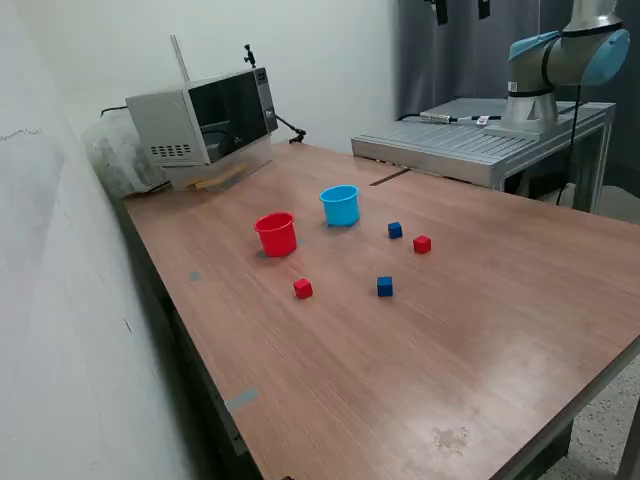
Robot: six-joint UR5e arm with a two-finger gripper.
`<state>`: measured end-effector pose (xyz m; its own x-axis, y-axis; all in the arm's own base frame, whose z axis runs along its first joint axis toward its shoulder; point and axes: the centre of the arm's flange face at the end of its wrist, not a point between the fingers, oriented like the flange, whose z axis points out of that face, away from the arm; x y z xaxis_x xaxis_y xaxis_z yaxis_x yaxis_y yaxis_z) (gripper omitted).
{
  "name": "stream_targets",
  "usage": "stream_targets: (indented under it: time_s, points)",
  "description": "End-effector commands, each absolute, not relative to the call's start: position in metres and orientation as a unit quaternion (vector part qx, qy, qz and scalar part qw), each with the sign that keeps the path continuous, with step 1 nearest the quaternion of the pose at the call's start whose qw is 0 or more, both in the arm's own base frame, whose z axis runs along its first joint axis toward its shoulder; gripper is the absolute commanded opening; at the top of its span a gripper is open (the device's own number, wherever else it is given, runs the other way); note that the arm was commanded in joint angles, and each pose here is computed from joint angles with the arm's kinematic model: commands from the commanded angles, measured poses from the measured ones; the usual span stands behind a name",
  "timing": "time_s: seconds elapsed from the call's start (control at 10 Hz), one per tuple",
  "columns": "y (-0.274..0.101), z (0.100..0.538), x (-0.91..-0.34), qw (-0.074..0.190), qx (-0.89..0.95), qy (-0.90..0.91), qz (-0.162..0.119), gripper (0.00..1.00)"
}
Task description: Place red objects in the red bin, and blue objects in the blue bin.
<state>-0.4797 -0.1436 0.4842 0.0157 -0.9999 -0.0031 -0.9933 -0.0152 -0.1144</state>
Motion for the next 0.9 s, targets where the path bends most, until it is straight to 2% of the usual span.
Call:
stream_targets:
  time_s: [0.0, 0.2, 0.5, 0.8]
  points:
    - [-0.151, 0.435, -0.583, -0.007, -0.719, 0.695, 0.002, 1.00]
    - [-0.168, 0.383, -0.627, -0.024, -0.726, 0.688, 0.007, 1.00]
    - [-0.209, 0.284, -0.667, -0.024, -0.742, 0.670, 0.004, 1.00]
    - [-0.216, 0.235, -0.709, -0.026, -0.743, 0.668, 0.009, 1.00]
